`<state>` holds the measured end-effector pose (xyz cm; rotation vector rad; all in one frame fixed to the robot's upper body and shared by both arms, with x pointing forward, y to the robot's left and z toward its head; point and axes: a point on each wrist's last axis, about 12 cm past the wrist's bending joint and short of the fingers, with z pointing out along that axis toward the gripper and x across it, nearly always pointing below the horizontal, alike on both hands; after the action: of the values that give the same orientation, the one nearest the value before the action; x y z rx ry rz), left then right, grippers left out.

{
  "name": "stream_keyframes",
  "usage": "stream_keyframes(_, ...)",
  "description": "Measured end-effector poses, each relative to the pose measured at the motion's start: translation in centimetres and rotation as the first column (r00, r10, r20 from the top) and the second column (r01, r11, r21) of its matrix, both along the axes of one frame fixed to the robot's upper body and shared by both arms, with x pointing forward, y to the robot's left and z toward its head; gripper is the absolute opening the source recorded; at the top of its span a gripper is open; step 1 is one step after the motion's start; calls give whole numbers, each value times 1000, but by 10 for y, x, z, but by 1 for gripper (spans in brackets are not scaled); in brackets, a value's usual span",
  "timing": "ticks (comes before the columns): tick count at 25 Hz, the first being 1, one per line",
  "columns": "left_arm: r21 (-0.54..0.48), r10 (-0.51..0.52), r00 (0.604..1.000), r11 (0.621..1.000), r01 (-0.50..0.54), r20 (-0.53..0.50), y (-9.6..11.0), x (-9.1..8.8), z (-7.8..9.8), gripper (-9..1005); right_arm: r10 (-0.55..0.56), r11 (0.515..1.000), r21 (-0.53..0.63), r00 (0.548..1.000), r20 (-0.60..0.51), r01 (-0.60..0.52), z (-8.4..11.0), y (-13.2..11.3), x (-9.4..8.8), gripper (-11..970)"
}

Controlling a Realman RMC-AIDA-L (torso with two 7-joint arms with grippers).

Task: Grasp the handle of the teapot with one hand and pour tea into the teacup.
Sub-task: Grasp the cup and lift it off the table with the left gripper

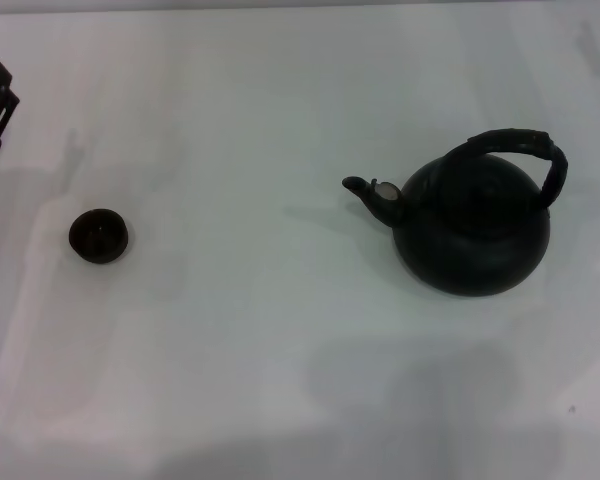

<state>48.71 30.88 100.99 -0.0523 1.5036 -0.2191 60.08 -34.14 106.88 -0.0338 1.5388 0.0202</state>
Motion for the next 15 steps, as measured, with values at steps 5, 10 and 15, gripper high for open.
stream_keyframes(5,-8,-1,1000,1000,1,9,2,-12,-2,888,0,1000,0,1000,4,0,1,0,1,860)
stream_keyframes(10,-10,-15,1000,1000,15,24,2,-24,-4,888,-3,1000,-2,1000,1,3,1,-1,0,860)
stream_keyframes(15,9,-95,995,995,94,24,-4,-40,-7,887,-5,1000,-1,1000,-1,5,0,-2,-1,860)
